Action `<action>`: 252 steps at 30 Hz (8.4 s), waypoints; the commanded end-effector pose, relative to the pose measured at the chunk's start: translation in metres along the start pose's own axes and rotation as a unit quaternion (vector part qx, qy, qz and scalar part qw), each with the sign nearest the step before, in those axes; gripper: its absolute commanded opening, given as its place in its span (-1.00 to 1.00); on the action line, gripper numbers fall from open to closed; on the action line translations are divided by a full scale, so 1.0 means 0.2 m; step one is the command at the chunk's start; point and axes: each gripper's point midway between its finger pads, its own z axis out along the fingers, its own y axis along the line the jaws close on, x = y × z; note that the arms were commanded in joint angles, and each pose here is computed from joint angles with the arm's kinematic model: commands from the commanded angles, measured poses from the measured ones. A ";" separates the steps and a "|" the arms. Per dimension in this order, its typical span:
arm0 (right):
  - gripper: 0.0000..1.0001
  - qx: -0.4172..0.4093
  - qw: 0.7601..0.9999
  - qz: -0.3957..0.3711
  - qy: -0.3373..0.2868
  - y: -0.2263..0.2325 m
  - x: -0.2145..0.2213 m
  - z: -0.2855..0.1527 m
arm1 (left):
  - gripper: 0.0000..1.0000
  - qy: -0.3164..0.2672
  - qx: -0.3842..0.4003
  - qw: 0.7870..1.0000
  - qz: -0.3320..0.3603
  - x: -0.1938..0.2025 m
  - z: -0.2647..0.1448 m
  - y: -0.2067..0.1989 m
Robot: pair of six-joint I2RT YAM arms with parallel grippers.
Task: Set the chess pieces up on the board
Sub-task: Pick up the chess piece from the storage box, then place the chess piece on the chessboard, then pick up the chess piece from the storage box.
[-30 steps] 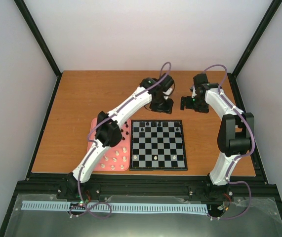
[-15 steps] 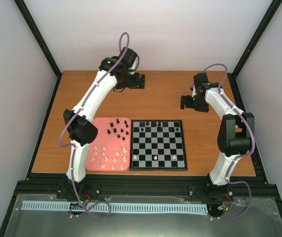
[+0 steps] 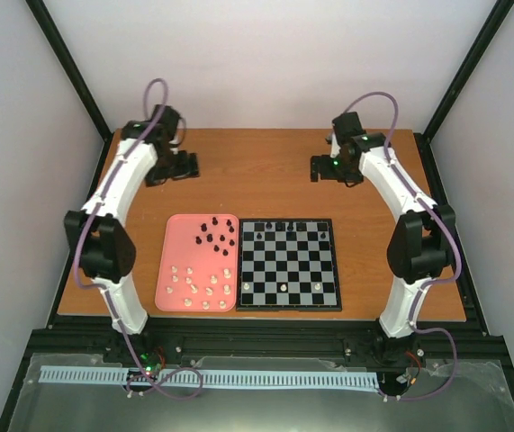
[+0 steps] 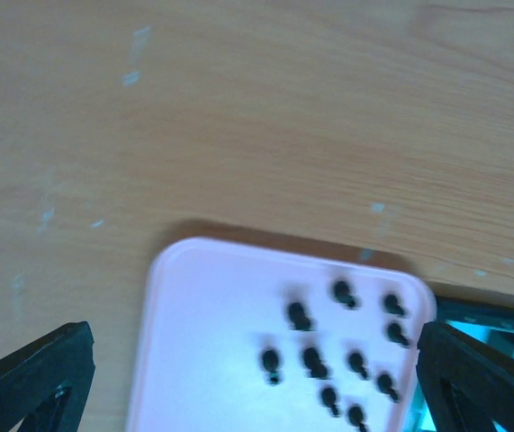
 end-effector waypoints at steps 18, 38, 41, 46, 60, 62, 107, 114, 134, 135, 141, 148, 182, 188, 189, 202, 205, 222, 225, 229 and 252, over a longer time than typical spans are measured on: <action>0.79 -0.180 0.945 -0.270 0.041 1.45 0.41 0.05 | 1.00 0.009 -0.013 0.971 -0.239 0.24 -0.03 0.75; 0.37 -0.161 0.928 -0.323 0.088 1.70 0.68 0.33 | 0.99 0.010 0.027 0.971 -0.238 0.25 -0.03 0.69; 0.28 -0.166 0.927 -0.324 0.093 1.71 0.69 0.36 | 0.99 0.014 0.030 0.971 -0.238 0.25 -0.02 0.68; 0.16 -0.165 0.925 -0.328 0.099 1.72 0.71 0.40 | 1.00 0.017 0.034 0.970 -0.238 0.25 -0.01 0.67; -0.09 -0.147 0.922 -0.334 0.130 1.70 0.79 0.53 | 1.00 0.029 0.044 0.969 -0.240 0.26 0.02 0.65; -0.12 -0.140 0.922 -0.335 0.135 1.69 0.79 0.55 | 1.00 0.030 0.045 0.969 -0.240 0.26 0.03 0.65; -0.78 -0.145 0.921 -0.345 0.107 1.73 0.72 0.50 | 0.99 0.038 0.046 0.969 -0.239 0.26 0.06 0.65; -0.78 -0.137 0.927 -0.345 0.049 1.72 0.54 0.25 | 1.00 0.037 0.047 0.969 -0.240 0.26 0.05 0.65; -0.86 0.047 0.979 -0.174 0.095 0.56 0.17 -0.04 | 1.00 0.045 0.058 0.968 -0.241 0.25 0.08 0.63; -0.86 0.056 0.979 -0.170 0.099 0.51 0.18 -0.03 | 0.99 0.046 0.059 0.968 -0.242 0.25 0.08 0.62; -0.86 0.070 0.979 -0.143 0.130 0.31 0.28 0.04 | 0.99 0.048 0.056 0.968 -0.240 0.24 0.09 0.63; -0.87 0.056 0.977 -0.124 0.167 0.22 0.44 0.17 | 1.00 0.054 0.052 0.968 -0.240 0.25 0.11 0.63; -0.85 0.062 0.964 -0.125 0.227 0.16 0.64 0.38 | 0.99 0.062 0.050 0.968 -0.239 0.26 0.13 0.64; -0.82 0.060 0.963 -0.126 0.230 0.16 0.64 0.39 | 0.99 0.063 0.050 0.968 -0.239 0.27 0.13 0.64; -0.79 0.061 0.963 -0.126 0.231 0.16 0.65 0.39 | 0.99 0.063 0.050 0.968 -0.239 0.27 0.14 0.64; -0.21 0.060 0.967 -0.129 0.212 0.17 0.60 0.30 | 1.00 0.065 0.049 0.968 -0.238 0.27 0.14 0.64; -0.12 0.057 0.969 -0.129 0.203 0.18 0.58 0.22 | 1.00 0.064 0.049 0.968 -0.238 0.27 0.14 0.64; 0.08 -0.015 0.987 -0.134 0.093 0.51 0.21 -0.06 | 1.00 0.062 0.061 0.969 -0.230 0.28 0.11 0.61; 0.08 -0.051 0.983 -0.156 0.078 0.71 0.16 -0.04 | 1.00 0.061 0.062 0.971 -0.222 0.29 0.10 0.59; 0.06 -0.101 0.976 -0.183 0.061 1.01 0.12 -0.01 | 1.00 0.062 0.059 0.972 -0.219 0.32 0.10 0.59; -0.08 -0.198 0.942 -0.264 0.068 1.64 0.39 0.52 | 1.00 0.074 0.062 0.973 -0.210 0.30 0.14 0.54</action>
